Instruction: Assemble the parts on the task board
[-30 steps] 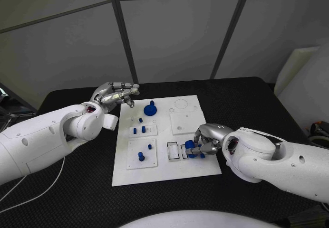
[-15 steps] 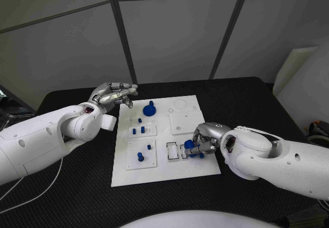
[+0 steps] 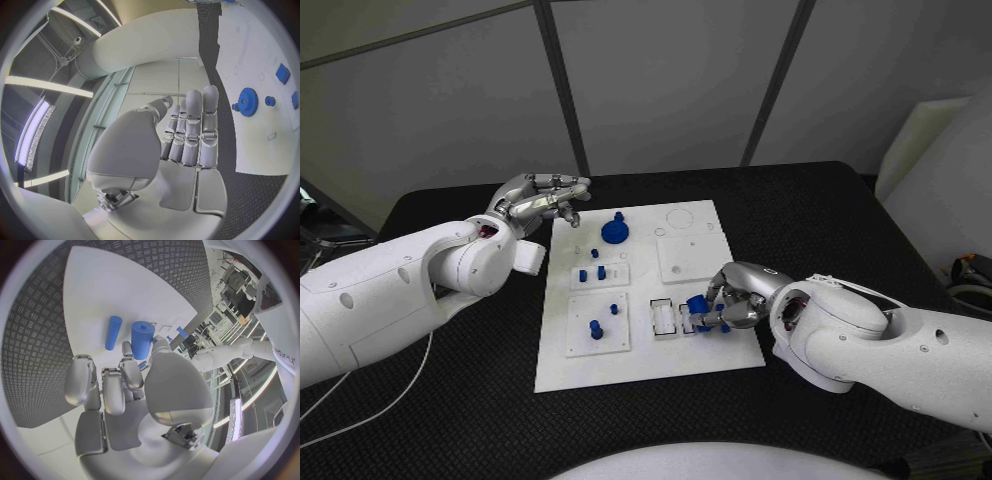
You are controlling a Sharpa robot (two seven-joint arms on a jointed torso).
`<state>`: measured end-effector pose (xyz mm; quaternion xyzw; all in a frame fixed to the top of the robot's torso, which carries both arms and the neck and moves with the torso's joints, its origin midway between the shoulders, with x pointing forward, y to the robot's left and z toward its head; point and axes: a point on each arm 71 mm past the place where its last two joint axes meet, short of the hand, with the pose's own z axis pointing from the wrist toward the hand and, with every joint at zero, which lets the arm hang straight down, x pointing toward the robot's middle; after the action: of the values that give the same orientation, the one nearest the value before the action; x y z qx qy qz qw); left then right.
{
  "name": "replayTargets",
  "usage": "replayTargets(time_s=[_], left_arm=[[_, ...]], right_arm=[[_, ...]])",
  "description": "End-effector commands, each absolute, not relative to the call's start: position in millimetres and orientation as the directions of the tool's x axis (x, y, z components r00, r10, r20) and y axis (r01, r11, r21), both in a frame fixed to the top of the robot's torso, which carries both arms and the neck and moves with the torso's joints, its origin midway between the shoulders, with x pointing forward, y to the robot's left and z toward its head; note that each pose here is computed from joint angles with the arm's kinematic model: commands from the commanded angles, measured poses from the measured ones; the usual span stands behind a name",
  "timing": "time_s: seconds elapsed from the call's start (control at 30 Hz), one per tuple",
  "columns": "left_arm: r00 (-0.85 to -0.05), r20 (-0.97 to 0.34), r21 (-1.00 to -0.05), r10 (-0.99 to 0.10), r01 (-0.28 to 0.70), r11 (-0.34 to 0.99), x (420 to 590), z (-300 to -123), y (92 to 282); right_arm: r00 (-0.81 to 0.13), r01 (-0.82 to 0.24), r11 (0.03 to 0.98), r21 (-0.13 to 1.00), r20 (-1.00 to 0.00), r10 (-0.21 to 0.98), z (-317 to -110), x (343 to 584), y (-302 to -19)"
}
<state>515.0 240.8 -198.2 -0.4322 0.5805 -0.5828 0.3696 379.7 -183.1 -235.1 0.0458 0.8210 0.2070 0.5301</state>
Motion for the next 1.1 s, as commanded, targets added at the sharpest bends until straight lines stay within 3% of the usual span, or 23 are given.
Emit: replayTargets(time_s=[0.03, 0.37, 0.77, 1.1], left_arm=[[-0.365, 0.077, -0.996, -0.928, -0.067, -0.056, 515.0, -197.2, 238.7], [-0.367, 0.078, -0.996, -0.927, -0.069, -0.057, 515.0, -198.0, 238.1], [-0.371, 0.08, -0.996, -0.925, -0.071, -0.058, 514.7, -198.1, 236.0], [-0.372, 0.081, -0.996, -0.925, -0.072, -0.058, 514.4, -197.8, 235.6]], right_arm=[[-0.413, -0.062, 0.854, 0.517, -0.792, 0.45, -231, 379, -185], [-0.396, -0.031, 0.814, 0.58, -0.755, 0.523, -227, 376, -185], [-0.508, -0.051, 0.827, 0.56, -0.728, 0.461, -234, 374, -164], [-0.541, -0.066, 0.848, 0.526, -0.733, 0.413, -240, 377, -155]])
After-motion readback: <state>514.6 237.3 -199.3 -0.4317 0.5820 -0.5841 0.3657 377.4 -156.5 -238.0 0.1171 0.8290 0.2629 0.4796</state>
